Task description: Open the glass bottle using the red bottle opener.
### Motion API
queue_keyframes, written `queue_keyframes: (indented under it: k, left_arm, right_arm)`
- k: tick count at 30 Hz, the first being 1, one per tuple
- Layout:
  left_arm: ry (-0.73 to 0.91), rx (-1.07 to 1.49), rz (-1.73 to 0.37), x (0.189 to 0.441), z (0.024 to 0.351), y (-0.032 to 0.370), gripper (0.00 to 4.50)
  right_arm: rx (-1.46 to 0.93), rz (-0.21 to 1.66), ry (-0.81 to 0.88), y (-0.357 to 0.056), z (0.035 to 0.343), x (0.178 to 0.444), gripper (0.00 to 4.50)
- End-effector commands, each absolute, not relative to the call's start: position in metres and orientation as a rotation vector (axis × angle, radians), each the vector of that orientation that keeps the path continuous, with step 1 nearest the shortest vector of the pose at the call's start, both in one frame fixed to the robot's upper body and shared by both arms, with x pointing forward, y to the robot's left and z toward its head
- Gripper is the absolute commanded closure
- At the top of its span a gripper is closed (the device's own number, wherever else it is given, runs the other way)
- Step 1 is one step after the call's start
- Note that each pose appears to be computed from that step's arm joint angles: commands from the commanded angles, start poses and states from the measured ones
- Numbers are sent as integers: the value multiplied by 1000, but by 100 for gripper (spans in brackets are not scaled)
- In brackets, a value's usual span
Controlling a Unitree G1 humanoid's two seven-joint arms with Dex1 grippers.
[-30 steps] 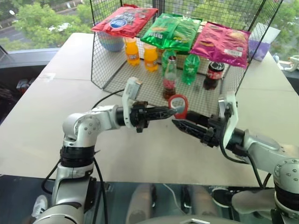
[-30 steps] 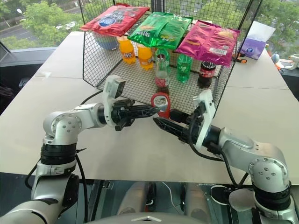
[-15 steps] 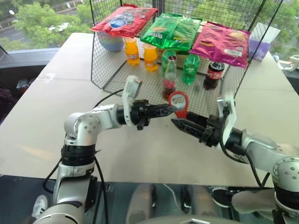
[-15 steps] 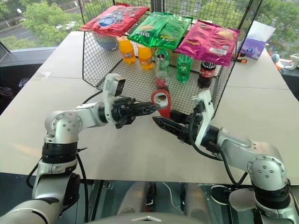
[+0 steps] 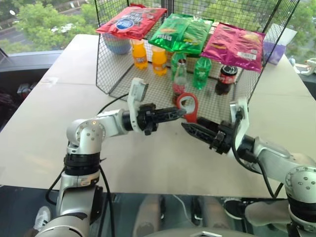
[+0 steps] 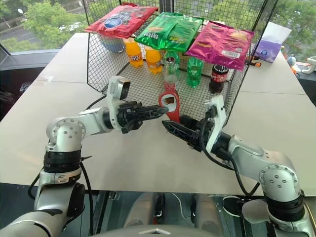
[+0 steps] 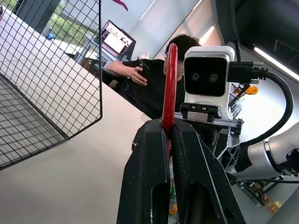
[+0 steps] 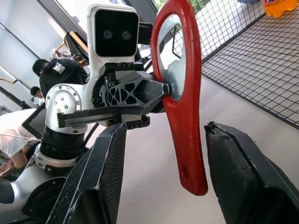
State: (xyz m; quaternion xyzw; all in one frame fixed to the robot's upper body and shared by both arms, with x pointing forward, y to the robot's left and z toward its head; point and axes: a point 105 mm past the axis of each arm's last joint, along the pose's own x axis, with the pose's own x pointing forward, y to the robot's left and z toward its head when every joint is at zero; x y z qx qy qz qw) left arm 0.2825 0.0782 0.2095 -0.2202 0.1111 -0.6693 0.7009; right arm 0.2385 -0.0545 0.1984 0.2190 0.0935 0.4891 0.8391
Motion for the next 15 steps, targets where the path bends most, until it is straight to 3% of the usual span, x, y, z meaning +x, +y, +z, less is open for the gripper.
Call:
queue_keyframes:
  k: [1,3,4,11,12,15]
  left_arm:
    - [203,-463,-1529,278,221,76,450]
    - [201,-463,-1534,277,221,76,450]
    - [200,-462,-1537,277,221,75,450]
    - [177,-447,-1543,275,221,78,450]
    - [175,-450,-1539,276,221,80,395]
    - [185,-434,-1506,278,216,89,316]
  right_arm:
    - [472,1057,157,-52,207,235,353]
    - [471,1066,160,-51,206,235,434]
    - [470,1071,163,-51,206,234,445]
    - [466,1064,158,-52,206,236,445]
    - [463,1057,156,-54,206,236,450]
    - [457,1022,146,-60,205,239,450]
